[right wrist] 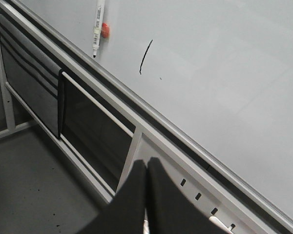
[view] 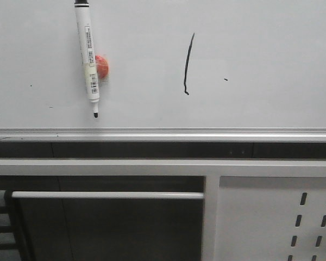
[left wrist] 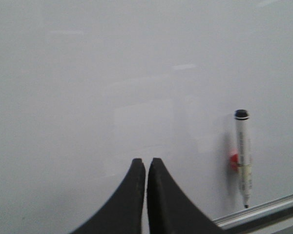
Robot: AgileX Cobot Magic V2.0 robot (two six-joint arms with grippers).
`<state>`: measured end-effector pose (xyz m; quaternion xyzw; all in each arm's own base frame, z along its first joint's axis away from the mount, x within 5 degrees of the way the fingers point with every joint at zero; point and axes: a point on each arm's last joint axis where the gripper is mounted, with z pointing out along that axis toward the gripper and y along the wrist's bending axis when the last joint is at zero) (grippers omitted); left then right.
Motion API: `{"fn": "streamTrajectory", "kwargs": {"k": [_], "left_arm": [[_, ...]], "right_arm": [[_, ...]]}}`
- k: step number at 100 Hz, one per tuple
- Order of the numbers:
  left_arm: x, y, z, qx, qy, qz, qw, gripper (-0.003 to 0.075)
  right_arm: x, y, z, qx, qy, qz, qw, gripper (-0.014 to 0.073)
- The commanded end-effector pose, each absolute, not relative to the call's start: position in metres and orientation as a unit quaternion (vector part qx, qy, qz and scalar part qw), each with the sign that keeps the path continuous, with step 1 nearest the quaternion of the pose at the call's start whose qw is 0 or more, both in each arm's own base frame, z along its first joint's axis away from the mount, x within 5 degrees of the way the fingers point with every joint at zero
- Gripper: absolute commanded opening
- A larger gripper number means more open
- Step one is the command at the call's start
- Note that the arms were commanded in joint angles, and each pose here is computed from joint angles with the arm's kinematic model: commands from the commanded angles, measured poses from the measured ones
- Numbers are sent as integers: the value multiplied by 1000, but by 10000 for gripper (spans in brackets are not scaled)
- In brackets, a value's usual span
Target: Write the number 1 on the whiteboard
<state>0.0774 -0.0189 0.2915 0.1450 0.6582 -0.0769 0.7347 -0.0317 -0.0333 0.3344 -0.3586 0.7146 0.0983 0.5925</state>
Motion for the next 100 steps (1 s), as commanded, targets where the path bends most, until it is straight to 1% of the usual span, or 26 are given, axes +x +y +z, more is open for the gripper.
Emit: {"fn": "streamTrajectory", "kwargs": {"k": [1, 17, 25, 31, 37, 50, 55, 65, 66, 72, 74, 75, 76, 77, 78, 79, 81, 86, 95, 100], "left_arm": [[78, -12, 304, 123, 649, -51, 749, -18], [78, -12, 304, 120, 651, -49, 748, -18], [78, -11, 305, 126, 642, -38, 755, -18], [78, -11, 306, 121, 638, -43, 759, -18], [77, -10, 310, 106, 627, -53, 770, -18], [74, -8, 322, 64, 576, -79, 811, -18], [72, -10, 325, 73, 557, -79, 823, -18], [70, -15, 323, 86, 549, -97, 826, -18], [70, -15, 323, 89, 546, -89, 828, -18], [70, -19, 318, 101, 550, -105, 822, -18], [70, -21, 316, 113, 552, -98, 820, -18], [70, -21, 316, 109, 554, -108, 818, -18], [69, -21, 316, 116, 552, -100, 820, -18], [69, -22, 315, 113, 557, -112, 815, -18], [69, -22, 314, 120, 558, -104, 814, -18], [69, -23, 313, 117, 564, -117, 809, -18], [69, -24, 312, 126, 569, -112, 805, -18], [68, -25, 307, 125, 587, -124, 790, -18], [68, -24, 298, 126, 609, -111, 776, -18], [68, -22, 293, 111, 615, -108, 773, -18]], "right_arm": [[-32, -33, 345, -346, 692, 104, 625, -61], [-32, -33, 345, -346, 692, 104, 625, -61], [-32, -33, 345, -346, 692, 104, 625, -61], [-32, -33, 345, -346, 692, 104, 625, -61], [-32, -33, 345, -346, 692, 104, 625, -61], [-32, -33, 345, -346, 692, 104, 625, -61], [-32, -33, 345, -346, 692, 104, 625, -61], [-32, -33, 345, -346, 692, 104, 625, -61], [-32, -33, 345, -346, 692, 104, 625, -61], [-32, -33, 345, -346, 692, 104, 625, -61], [-32, -33, 345, -346, 692, 104, 625, -61], [-32, -33, 345, -346, 692, 104, 625, -61], [-32, -33, 345, -346, 692, 104, 625, -61], [-32, -33, 345, -346, 692, 104, 625, -61], [-32, -33, 345, -346, 692, 104, 625, -61], [-32, -33, 345, -346, 692, 104, 625, -61], [-32, -33, 345, -346, 692, 104, 625, -61], [-32, -33, 345, -346, 692, 104, 625, -61], [-32, -33, 345, -346, 692, 104, 625, -61], [-32, -33, 345, -346, 692, 104, 625, -61]]}}
